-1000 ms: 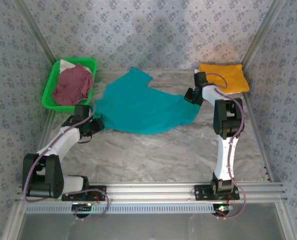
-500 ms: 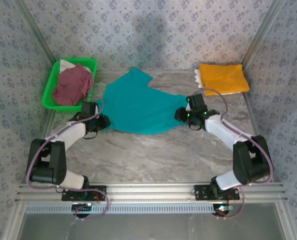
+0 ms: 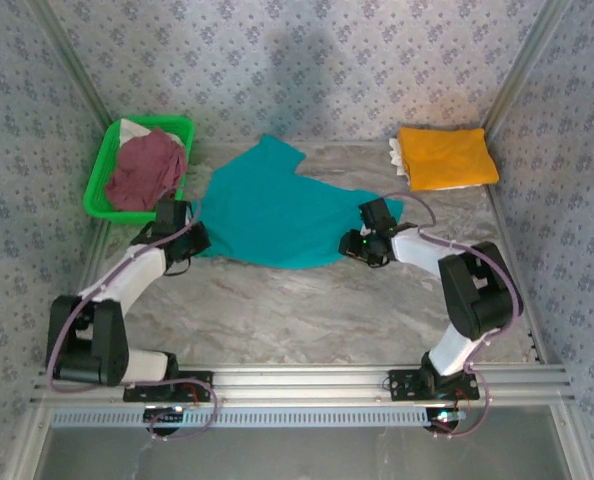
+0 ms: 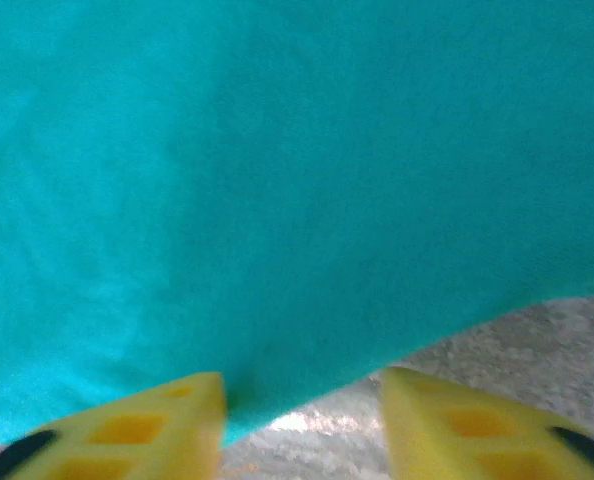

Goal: Fold and stack the t-shirts

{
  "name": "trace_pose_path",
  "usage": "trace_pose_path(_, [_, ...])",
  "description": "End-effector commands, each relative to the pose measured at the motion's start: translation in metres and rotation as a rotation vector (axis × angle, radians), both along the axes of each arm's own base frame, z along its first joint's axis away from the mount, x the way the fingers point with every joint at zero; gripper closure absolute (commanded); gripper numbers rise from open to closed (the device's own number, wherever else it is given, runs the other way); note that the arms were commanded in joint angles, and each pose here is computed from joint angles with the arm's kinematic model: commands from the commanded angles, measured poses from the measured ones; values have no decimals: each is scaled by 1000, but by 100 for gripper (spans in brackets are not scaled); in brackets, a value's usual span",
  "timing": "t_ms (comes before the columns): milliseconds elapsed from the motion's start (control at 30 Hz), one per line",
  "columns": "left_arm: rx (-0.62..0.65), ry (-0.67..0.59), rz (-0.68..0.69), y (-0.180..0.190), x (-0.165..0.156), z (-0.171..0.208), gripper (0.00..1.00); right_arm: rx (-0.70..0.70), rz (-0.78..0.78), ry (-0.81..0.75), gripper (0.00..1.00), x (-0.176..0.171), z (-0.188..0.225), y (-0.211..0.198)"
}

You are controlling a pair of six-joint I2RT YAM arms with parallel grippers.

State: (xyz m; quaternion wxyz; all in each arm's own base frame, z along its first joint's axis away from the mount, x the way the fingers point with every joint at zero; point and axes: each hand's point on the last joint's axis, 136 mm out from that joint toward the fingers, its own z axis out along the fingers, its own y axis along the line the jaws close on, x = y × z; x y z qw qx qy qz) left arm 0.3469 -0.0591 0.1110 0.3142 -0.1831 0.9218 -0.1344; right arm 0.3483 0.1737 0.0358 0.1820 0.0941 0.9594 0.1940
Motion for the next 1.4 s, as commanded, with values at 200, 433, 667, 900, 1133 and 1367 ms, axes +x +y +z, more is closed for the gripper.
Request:
trace_pose_path(200, [-109,-121,18,-8,-9,54,100,84,10,-46,48,40,-4,28])
trace_pose_path(433, [-145,-176,20,-9,-14,86,100,78,-7,-62,88,64,-8,26])
trace_pose_path(667, [-137,-214,28,-4,-26,110,100,56,16,-66,100,48,62,13])
trace_pose_path(900, [-130,-251,36,1,-36,122,100,35,-21,-20,100,30,112,-11])
trace_pose_path(1133, [-89,-239,36,9,-12,106,100,-36,6,24,94,100,101,-23])
trace_pose_path(1367, [-61,-186,17,8,8,82,100,-51,34,30,59,135,84,-21])
